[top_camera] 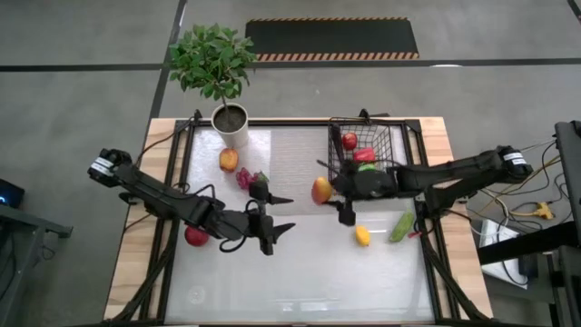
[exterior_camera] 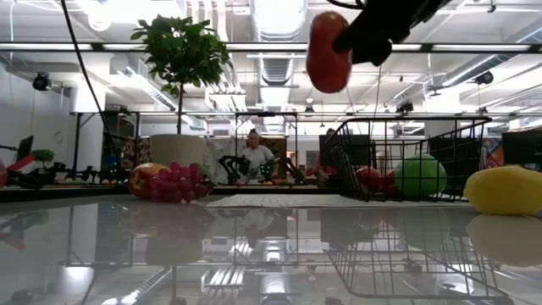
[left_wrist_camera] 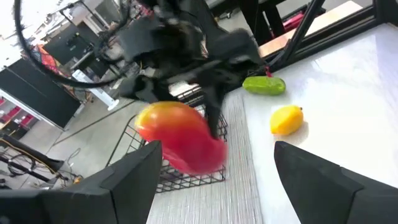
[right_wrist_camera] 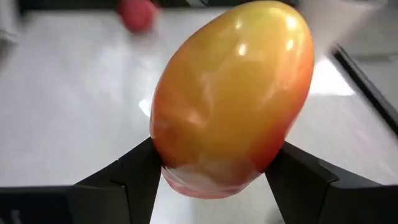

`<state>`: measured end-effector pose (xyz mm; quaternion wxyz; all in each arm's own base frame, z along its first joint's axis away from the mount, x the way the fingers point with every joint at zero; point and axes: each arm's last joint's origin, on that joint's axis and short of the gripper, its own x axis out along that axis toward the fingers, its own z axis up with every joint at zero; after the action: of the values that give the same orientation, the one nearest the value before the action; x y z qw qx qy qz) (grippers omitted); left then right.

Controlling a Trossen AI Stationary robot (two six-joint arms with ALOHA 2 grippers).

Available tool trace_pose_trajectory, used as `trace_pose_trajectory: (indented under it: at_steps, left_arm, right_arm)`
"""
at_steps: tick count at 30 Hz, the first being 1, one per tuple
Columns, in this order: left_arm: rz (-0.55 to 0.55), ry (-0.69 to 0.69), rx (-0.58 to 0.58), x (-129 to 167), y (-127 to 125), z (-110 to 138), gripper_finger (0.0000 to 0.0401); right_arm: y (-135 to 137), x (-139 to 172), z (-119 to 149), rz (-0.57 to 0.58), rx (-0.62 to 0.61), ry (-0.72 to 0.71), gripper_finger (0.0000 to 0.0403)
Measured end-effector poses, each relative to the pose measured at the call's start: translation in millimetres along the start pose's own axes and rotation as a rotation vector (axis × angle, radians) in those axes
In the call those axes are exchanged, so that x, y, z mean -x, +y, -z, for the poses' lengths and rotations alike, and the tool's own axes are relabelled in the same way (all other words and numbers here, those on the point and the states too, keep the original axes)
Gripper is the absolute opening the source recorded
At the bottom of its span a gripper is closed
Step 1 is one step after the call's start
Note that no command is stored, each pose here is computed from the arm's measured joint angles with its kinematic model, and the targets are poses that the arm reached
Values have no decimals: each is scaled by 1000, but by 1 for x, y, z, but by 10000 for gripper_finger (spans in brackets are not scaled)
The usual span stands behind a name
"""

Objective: Build produce basket
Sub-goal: Put the orange mango into the wire basket

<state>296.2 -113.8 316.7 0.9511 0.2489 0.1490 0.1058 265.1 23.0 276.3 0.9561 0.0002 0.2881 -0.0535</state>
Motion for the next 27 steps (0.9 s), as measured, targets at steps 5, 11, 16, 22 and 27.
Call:
trace_pose_trajectory:
  at_steps: [5, 11, 16, 22, 27]
  left_arm:
    - [-11, -25, 7, 8, 4, 11, 290]
    - [-42, -9, -14, 17, 10, 23, 290]
    - [-98, 12, -9, 25, 13, 39, 290]
    - [-127, -2, -22, 34, 19, 43, 290]
    - [-131, -7, -20, 38, 23, 44, 290]
  right_arm:
    - [-23, 12, -24, 130, -74, 190, 239]
    - [-63, 26, -46, 271, -306, 370, 239]
    - [-103, 28, -39, 324, -541, 564, 239]
    - [-136, 5, -15, 278, -763, 737, 239]
    - [-151, -22, 3, 262, -852, 856, 240]
